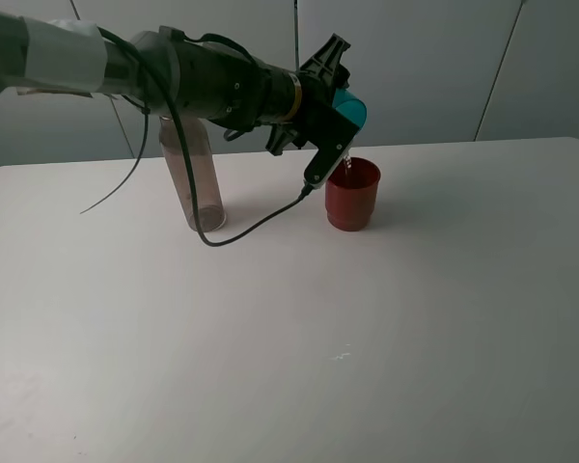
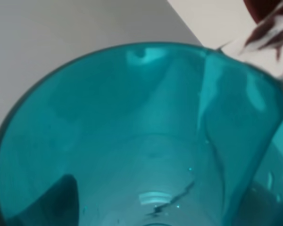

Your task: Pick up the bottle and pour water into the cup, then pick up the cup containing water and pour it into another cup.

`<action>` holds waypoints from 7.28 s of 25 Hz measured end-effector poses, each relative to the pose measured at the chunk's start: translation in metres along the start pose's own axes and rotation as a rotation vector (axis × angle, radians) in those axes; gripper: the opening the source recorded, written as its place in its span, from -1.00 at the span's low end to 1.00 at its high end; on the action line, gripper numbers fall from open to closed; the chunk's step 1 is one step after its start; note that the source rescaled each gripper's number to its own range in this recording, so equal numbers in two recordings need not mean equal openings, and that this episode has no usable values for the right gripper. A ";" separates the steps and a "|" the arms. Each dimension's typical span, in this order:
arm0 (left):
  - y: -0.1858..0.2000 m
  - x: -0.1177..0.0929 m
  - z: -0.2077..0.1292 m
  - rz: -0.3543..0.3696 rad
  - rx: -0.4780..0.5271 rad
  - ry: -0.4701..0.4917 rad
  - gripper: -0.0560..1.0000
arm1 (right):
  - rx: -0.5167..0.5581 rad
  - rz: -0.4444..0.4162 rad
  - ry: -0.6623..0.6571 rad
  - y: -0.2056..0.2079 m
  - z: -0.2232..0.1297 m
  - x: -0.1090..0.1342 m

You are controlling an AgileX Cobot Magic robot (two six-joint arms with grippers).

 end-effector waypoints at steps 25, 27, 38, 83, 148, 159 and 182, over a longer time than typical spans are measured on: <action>0.000 0.000 0.001 0.002 -0.005 -0.057 -0.57 | 0.000 0.000 0.000 0.000 0.000 0.000; 0.000 0.001 0.004 0.005 -0.036 0.066 -0.57 | 0.000 0.000 0.000 0.000 0.000 0.000; 0.001 0.005 0.011 -0.008 -0.145 1.218 -0.57 | 0.000 0.000 0.000 0.000 0.000 0.000; 0.104 -0.077 0.041 -0.023 -0.852 1.244 -0.57 | 0.000 0.000 0.000 0.000 0.000 0.000; 0.099 -0.040 0.009 -0.119 -0.721 1.514 0.96 | 0.000 0.000 0.000 0.000 0.000 0.000; 0.173 0.030 -0.049 0.145 -0.299 1.776 0.96 | 0.000 0.000 0.000 0.000 0.000 0.000; 0.417 -0.066 -0.102 0.236 0.505 2.123 0.97 | 0.000 0.000 0.000 0.000 0.000 0.000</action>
Point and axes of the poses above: a point on each arm's last joint axis where the gripper is mounted, y pointing back along that axis away from the gripper, x along the wrist's bending axis when the last joint is at zero, z = x × y, the point moved 1 cm from there along -y, pointing out along that axis toward the gripper, and after that the axes turned 7 degrees about -y, right-handed, at the moved point
